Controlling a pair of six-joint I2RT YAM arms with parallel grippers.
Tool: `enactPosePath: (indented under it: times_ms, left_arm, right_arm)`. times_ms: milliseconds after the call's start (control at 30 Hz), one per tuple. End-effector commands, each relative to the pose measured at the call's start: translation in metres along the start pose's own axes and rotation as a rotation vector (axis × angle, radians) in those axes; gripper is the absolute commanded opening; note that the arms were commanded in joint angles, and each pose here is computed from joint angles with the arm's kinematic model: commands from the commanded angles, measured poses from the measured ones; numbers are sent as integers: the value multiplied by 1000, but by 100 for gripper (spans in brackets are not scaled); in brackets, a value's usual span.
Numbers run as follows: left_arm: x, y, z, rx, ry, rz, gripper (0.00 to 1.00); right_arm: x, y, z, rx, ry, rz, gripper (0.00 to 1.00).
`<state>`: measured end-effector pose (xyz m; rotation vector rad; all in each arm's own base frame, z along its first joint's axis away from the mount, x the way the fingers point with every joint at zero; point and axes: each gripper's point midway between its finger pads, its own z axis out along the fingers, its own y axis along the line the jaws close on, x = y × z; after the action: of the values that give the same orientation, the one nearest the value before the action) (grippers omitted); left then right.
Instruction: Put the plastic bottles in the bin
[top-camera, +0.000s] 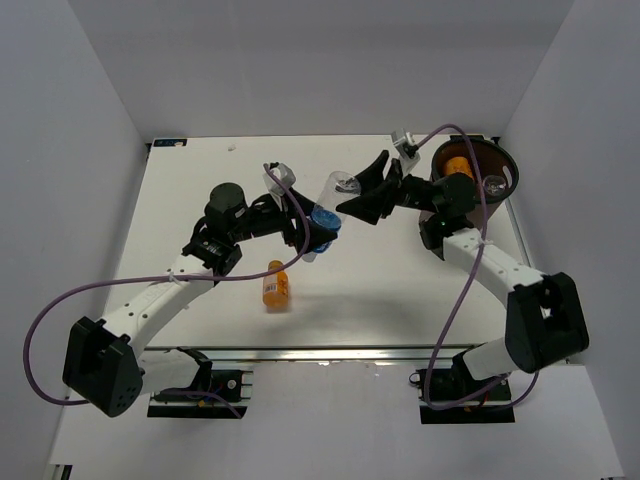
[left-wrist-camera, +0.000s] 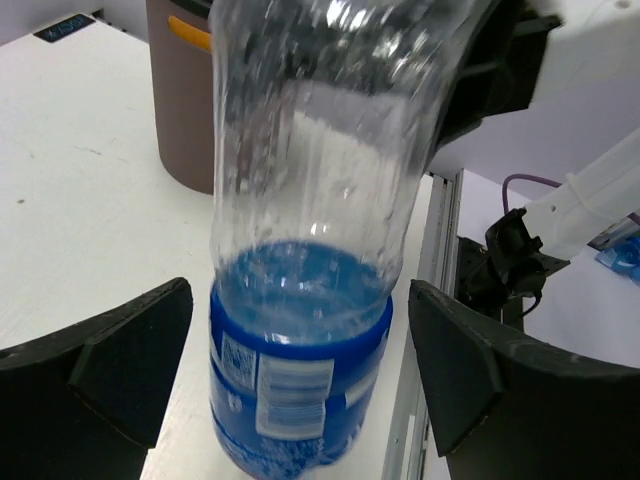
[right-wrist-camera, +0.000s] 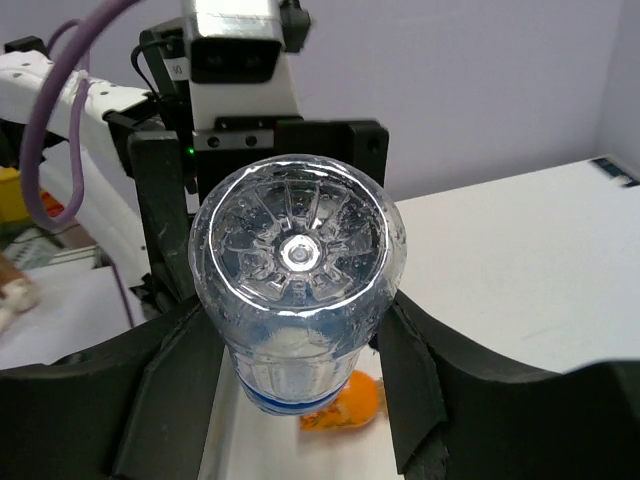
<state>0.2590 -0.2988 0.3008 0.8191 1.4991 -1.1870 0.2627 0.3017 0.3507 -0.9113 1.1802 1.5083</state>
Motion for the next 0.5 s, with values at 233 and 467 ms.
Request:
enactPosePath:
  times_ms: [233,467]
  left_arm:
    - [-21,-8,-5,-18,-32,43,98]
    - [-25,-5,-19,-100,-64,67,98]
  right_arm:
    - [-5,-31,-6,206,30,-108,0]
    - [-1,-51,-11,299,95,-116,0]
